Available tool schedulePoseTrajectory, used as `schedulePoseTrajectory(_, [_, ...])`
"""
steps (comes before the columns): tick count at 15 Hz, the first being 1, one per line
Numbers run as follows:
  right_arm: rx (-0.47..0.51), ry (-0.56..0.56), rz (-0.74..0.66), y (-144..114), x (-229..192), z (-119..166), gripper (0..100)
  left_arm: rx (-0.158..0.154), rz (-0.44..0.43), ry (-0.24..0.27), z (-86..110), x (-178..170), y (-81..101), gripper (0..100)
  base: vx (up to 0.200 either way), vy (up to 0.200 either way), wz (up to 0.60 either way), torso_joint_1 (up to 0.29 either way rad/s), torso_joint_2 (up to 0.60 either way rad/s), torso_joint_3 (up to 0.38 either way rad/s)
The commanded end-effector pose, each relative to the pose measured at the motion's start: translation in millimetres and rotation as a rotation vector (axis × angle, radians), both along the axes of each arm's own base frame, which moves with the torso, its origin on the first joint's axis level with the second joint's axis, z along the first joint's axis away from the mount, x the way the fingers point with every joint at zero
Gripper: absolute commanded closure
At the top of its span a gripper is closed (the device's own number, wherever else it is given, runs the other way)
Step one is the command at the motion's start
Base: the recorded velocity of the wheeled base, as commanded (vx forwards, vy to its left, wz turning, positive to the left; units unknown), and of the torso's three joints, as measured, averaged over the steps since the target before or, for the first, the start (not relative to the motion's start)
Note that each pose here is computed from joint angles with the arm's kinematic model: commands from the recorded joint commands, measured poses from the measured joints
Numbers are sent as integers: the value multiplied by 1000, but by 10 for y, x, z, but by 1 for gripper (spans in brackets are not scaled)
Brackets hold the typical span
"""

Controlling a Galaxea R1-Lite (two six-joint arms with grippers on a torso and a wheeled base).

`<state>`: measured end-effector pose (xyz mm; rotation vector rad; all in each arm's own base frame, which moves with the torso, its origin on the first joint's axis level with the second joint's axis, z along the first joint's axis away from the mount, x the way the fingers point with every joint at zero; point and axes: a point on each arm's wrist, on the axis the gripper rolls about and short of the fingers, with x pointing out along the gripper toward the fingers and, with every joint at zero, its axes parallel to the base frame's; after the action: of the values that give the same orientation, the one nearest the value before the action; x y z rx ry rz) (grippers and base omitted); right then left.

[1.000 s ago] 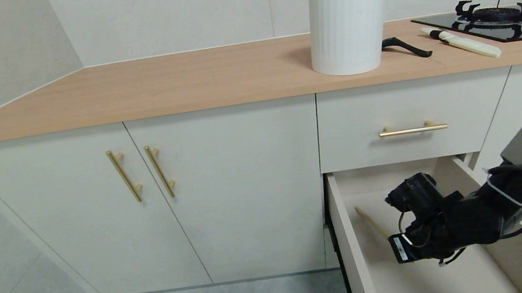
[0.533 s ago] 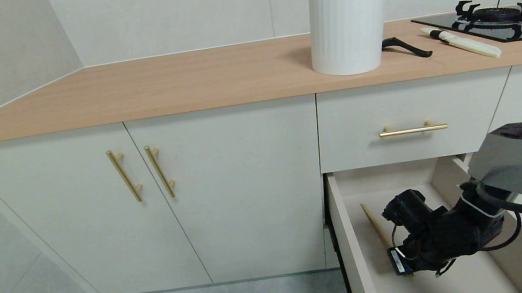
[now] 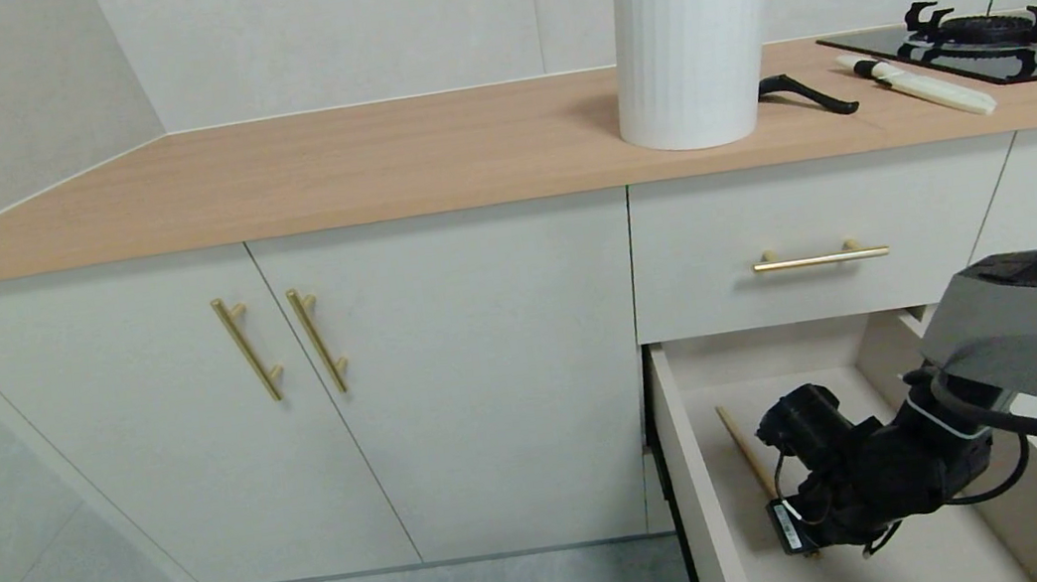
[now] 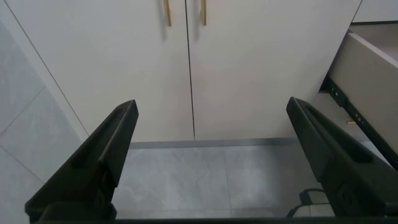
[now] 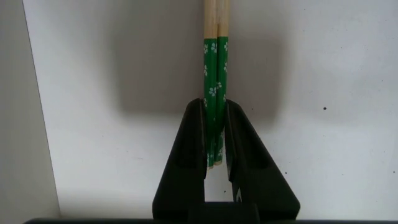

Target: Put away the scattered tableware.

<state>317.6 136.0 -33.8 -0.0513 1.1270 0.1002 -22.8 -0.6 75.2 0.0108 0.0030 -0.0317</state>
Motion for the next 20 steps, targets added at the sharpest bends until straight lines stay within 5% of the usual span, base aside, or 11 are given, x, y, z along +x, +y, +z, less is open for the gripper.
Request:
schedulePoseTrajectory(1, [0,1,0,-1,-3,2,100,0,1,0,0,0,0,0,0,0,0,0,0,0])
schedulePoseTrajectory(2, [-2,2,1,-1,-4,-3,0,0,-1,0,0,0,0,0,0,0,0,0,0,0])
schedulePoseTrajectory(11, [7,-17,1,-7,-17,100,0,0,1,0,0,0,0,0,0,0,0,0,0,0])
schedulePoseTrajectory(20, [91,-381,-54,-529,-426,1543,0,0,1,0,0,0,0,0,0,0,0,0,0,0])
